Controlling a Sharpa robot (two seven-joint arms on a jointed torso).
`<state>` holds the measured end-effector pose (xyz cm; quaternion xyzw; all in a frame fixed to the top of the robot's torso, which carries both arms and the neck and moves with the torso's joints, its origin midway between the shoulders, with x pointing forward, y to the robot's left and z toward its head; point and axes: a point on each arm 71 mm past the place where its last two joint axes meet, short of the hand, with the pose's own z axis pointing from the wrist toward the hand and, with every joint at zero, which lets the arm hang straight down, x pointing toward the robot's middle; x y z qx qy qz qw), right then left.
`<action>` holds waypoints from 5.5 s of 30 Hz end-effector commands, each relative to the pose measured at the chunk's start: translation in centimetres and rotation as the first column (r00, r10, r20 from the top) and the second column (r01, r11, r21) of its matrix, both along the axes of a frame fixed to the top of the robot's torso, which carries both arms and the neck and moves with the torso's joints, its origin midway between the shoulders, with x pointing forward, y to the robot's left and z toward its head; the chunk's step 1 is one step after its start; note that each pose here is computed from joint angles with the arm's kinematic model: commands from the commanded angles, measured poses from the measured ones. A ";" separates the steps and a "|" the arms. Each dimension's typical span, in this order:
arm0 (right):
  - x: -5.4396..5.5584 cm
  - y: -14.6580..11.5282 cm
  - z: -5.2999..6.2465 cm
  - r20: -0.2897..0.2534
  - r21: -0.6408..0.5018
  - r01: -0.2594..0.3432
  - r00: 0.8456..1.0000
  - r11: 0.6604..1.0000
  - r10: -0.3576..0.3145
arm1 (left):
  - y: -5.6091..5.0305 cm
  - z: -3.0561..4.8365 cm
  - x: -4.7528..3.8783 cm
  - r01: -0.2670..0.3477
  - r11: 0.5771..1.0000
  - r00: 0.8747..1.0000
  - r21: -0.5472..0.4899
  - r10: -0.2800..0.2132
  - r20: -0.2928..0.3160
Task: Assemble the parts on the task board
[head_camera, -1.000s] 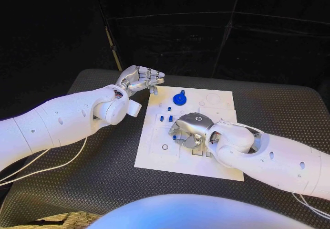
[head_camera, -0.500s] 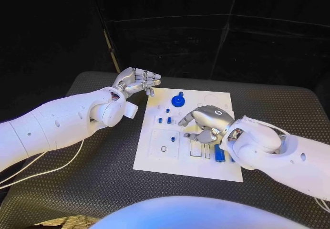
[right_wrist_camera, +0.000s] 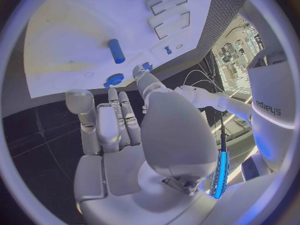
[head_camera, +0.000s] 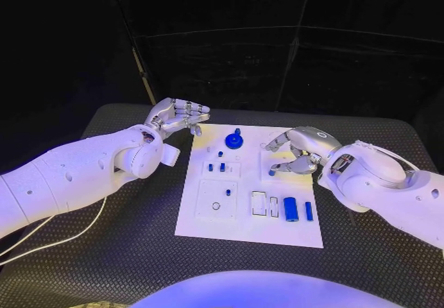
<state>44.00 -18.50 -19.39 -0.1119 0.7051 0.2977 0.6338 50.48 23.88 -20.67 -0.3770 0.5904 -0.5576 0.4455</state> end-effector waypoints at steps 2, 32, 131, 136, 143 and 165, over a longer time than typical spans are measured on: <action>0.2 -0.3 -0.7 -0.065 -0.085 0.017 0.998 0.996 -0.022 | 0.0 0.17 0.05 0.006 1.000 1.000 -0.009 -0.006 0.009; 0.9 1.4 -2.2 -0.143 -0.183 -0.022 0.990 0.983 -0.005 | -0.1 0.10 0.13 0.010 1.000 1.000 -0.011 -0.010 0.007; -5.1 14.7 -5.7 -0.217 -0.122 -0.393 0.906 0.911 0.362 | -1.2 -0.24 0.15 0.036 0.999 0.999 -0.019 -0.036 -0.008; -5.2 14.8 -5.7 -0.199 -0.116 -0.393 0.909 0.912 0.366 | -1.1 -0.23 0.15 0.036 0.999 0.999 -0.019 -0.036 -0.009; -5.3 15.2 -5.4 -0.175 -0.064 -0.402 0.906 0.914 0.386 | -1.2 -0.24 0.14 0.037 0.999 0.999 -0.019 -0.037 -0.010; -5.6 14.5 -4.0 -0.066 0.097 -0.401 0.910 0.911 0.408 | -1.1 -0.32 0.16 0.042 0.999 0.999 -0.018 -0.042 -0.018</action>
